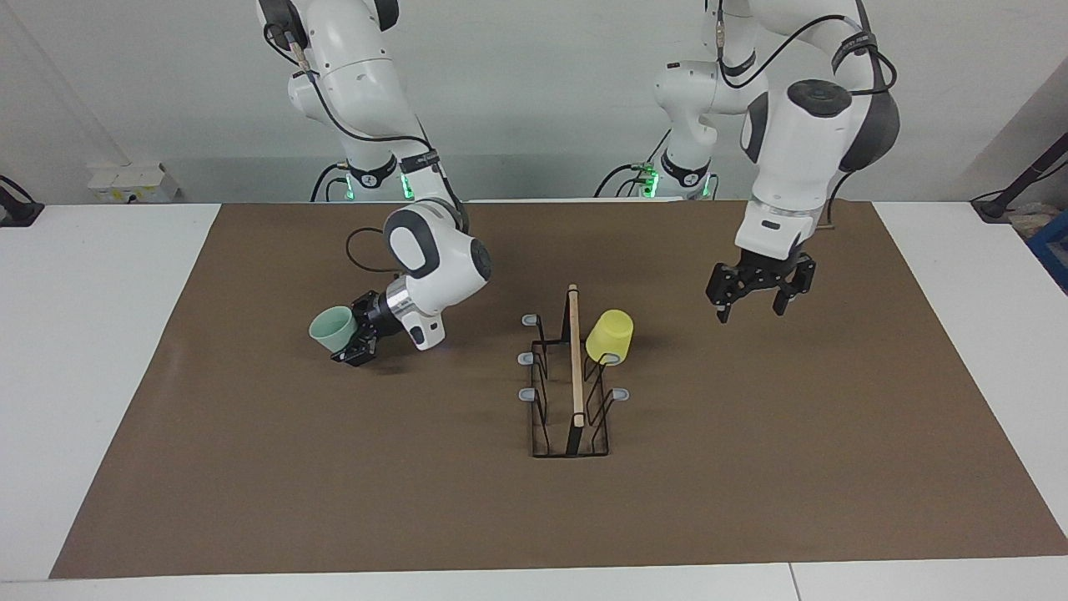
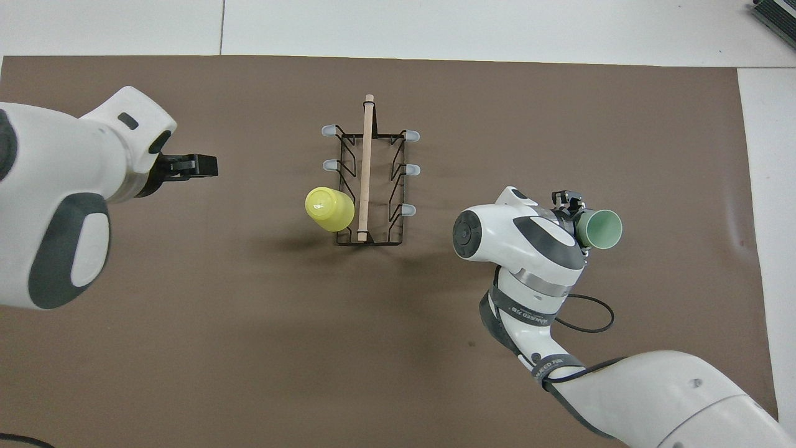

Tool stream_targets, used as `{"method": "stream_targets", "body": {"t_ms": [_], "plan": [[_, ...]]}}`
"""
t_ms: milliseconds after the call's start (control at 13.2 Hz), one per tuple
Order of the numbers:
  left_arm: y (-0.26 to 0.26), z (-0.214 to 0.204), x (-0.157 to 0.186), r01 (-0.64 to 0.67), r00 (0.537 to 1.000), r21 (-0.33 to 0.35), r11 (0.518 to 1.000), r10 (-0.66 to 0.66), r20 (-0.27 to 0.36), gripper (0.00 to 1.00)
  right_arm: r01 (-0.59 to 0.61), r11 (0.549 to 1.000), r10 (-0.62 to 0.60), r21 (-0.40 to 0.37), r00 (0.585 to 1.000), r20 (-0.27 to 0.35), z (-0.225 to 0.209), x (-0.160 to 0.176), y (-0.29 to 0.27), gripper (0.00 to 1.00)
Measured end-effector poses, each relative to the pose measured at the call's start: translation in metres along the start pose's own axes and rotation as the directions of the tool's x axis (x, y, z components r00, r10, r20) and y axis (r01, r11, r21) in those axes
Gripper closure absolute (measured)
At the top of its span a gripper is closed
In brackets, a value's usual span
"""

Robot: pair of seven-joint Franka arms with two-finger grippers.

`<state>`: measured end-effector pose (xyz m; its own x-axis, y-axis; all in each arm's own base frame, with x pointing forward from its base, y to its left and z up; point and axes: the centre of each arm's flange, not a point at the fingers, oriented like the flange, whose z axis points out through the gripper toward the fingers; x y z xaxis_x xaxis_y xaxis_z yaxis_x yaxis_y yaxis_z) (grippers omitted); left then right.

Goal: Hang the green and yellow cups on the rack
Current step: 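Withdraw the left gripper while the right gripper lifts the green cup, then carry the green cup with the right gripper onto a rack peg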

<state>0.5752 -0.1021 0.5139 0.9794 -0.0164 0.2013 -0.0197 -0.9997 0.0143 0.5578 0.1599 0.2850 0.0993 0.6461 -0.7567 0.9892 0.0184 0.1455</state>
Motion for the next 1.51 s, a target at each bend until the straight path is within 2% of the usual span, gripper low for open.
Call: {"method": "stream_targets", "body": {"t_ms": [226, 377, 604, 755, 906, 1057, 1283, 1509], "plan": [[-0.045, -0.030, 0.004, -0.081, 0.994, -0.031, 0.996, 0.083, 0.065, 0.00, -0.112, 0.994, 0.114, 0.020, 0.976, -0.184, -0.038, -0.022, 0.013, 0.33], [-0.063, -0.048, 0.007, -0.102, 0.991, -0.042, 0.994, 0.105, 0.082, 0.00, -0.167, 0.984, 0.176, 0.056, 0.946, -0.272, -0.065, -0.035, 0.015, 0.33], [-0.067, -0.074, 0.009, -0.117, 0.987, -0.049, 0.992, 0.122, 0.109, 0.00, -0.235, 0.961, 0.275, 0.148, 0.882, -0.383, -0.097, -0.059, 0.013, 0.33], [-0.067, -0.087, 0.008, -0.128, 0.983, -0.052, 0.990, 0.134, 0.125, 0.00, -0.268, 0.938, 0.342, 0.219, 0.821, -0.457, -0.118, -0.074, 0.015, 0.33], [-0.069, -0.086, 0.005, -0.130, 0.978, -0.056, 0.990, 0.137, 0.155, 0.00, -0.279, 0.920, 0.388, 0.274, 0.739, -0.551, -0.139, -0.084, 0.023, 0.33], [-0.068, -0.084, 0.002, -0.131, 0.975, -0.058, 0.990, 0.139, 0.174, 0.00, -0.284, 0.916, 0.402, 0.284, 0.636, -0.659, -0.155, -0.088, 0.034, 0.33], [-0.065, -0.084, 0.001, -0.137, 0.972, -0.061, 0.989, 0.146, 0.184, 0.00, -0.290, 0.890, 0.454, 0.351, 0.503, -0.736, -0.169, -0.092, 0.041, 0.33], [-0.064, -0.082, 0.000, -0.138, 0.970, -0.062, 0.989, 0.147, 0.193, 0.00, -0.298, 0.843, 0.533, 0.448, 0.343, -0.774, -0.185, -0.108, 0.046, 0.33]]}}
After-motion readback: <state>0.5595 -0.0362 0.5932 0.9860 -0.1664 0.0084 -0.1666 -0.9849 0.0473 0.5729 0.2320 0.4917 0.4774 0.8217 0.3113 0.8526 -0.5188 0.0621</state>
